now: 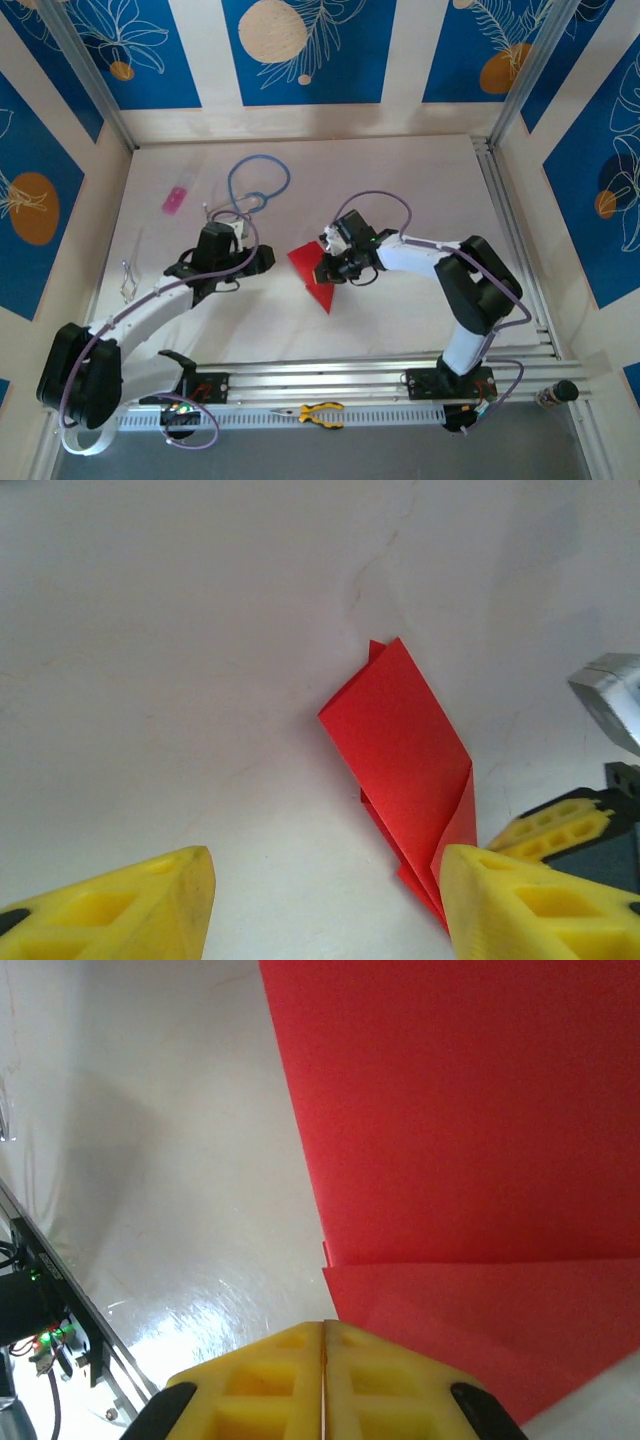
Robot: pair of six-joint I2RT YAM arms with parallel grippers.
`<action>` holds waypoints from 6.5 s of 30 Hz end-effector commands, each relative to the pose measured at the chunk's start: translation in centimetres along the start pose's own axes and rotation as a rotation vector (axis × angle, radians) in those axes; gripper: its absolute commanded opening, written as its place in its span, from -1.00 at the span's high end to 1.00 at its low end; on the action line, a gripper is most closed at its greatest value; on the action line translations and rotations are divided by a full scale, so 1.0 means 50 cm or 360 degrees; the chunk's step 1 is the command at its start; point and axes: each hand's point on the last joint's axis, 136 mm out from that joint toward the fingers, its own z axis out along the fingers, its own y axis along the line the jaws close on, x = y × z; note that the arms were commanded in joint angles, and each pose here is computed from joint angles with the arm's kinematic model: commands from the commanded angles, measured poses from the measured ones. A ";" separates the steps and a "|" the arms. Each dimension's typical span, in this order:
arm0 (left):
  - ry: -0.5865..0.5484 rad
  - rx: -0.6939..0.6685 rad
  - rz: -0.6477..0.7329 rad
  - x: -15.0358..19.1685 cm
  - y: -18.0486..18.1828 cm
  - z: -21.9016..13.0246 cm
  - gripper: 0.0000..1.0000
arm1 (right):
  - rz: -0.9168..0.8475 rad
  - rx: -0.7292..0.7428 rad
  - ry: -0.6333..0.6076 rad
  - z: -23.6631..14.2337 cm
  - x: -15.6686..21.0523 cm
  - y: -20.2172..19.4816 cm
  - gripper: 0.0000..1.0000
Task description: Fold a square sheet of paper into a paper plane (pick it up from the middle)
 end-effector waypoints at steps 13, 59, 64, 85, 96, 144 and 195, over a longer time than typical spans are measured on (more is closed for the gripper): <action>0.0172 0.0414 -0.0150 -0.019 -0.099 0.052 0.17 | 0.0403 0.0314 0.0072 0.068 0.072 -0.069 0.80; 0.0646 0.0335 -0.0131 0.136 -0.070 0.263 0.73 | 0.0747 0.0085 -0.0300 -0.087 0.024 -0.118 0.42; 0.0665 0.0350 -0.0097 0.136 -0.078 0.261 0.74 | 0.0756 0.0005 -0.0268 -0.076 0.021 -0.113 0.42; 0.0666 0.0343 -0.0085 0.134 -0.080 0.259 0.74 | 0.0724 -0.0077 -0.0249 -0.049 -0.022 -0.129 0.43; 0.0662 0.0344 -0.0084 0.130 -0.082 0.256 0.75 | 0.0675 -0.0174 -0.0232 -0.040 -0.029 -0.119 0.43; 0.0605 0.0349 -0.0080 0.106 -0.097 0.248 0.77 | 0.0385 -0.0516 -0.0160 -0.077 -0.016 -0.057 0.36; 0.0791 0.0359 -0.0076 0.185 -0.104 0.263 0.85 | 0.0803 -0.0156 -0.0310 -0.051 0.001 -0.108 0.73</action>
